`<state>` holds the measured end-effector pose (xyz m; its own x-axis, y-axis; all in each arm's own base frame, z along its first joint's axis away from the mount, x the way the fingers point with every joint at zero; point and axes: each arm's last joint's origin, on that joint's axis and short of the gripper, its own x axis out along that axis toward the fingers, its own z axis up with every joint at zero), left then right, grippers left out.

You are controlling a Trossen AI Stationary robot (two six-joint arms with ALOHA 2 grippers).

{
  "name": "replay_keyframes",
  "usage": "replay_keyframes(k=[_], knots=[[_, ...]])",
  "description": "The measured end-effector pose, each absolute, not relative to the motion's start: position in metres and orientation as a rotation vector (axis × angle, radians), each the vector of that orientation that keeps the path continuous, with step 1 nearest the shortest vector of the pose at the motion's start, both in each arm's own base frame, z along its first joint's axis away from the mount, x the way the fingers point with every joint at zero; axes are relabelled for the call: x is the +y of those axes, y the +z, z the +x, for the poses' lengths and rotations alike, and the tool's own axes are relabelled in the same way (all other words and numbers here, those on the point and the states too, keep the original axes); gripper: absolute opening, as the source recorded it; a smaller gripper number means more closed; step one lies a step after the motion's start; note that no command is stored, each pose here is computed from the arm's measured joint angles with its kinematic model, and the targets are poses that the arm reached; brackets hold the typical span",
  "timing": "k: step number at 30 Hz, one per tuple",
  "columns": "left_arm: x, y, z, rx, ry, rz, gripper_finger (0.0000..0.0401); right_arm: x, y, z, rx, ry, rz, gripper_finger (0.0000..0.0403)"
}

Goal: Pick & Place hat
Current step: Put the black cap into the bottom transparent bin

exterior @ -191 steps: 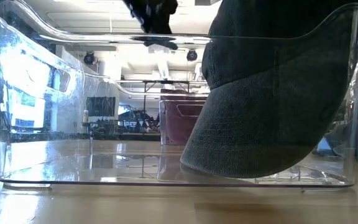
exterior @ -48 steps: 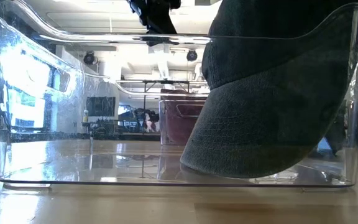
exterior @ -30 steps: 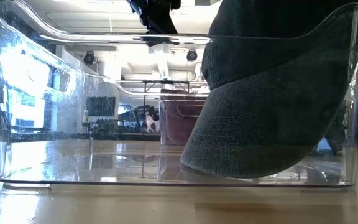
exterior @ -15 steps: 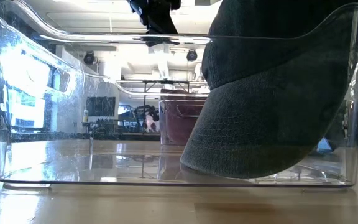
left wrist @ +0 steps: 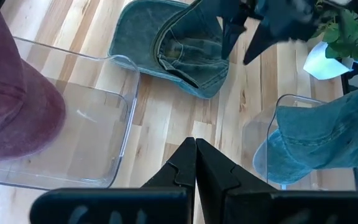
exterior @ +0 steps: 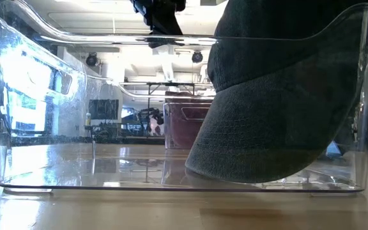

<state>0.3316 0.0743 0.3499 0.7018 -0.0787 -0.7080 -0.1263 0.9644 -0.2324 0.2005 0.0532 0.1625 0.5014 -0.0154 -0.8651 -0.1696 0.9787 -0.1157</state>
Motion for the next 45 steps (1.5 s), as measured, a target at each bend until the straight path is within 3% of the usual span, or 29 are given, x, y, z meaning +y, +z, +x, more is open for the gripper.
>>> replay_keyframes(k=[4,10,19,22,27,32,38,45], knots=[[0.074,0.35,0.332,0.795,0.035,-0.287,0.0003,0.057,0.146,0.205,1.105,0.039,-0.264,0.0212],[0.075,0.35,0.332,0.794,0.044,-0.305,0.0003,0.06,0.127,0.209,1.198,0.044,-0.291,0.0169],[0.075,0.35,0.332,0.794,0.051,-0.317,0.0003,0.052,0.123,0.211,1.23,0.04,-0.244,0.0049],[0.074,0.35,0.332,0.794,0.051,-0.317,0.0003,0.047,0.139,0.207,1.199,0.032,-0.166,0.0013],[0.073,0.359,0.325,0.767,0.035,-0.277,0.0003,0.031,0.191,0.205,1.051,0.082,0.167,0.0031],[0.072,0.365,0.321,0.749,0.029,-0.256,0.0003,0.008,0.245,0.198,0.853,0.049,0.484,0.0019],[0.07,0.376,0.309,0.726,0.053,-0.197,0.0003,-0.016,0.297,0.187,0.689,-0.147,0.659,0.0009],[0.068,0.388,0.29,0.73,0.114,-0.168,0.0003,-0.026,0.358,0.183,0.475,-0.163,0.775,0.0012]])
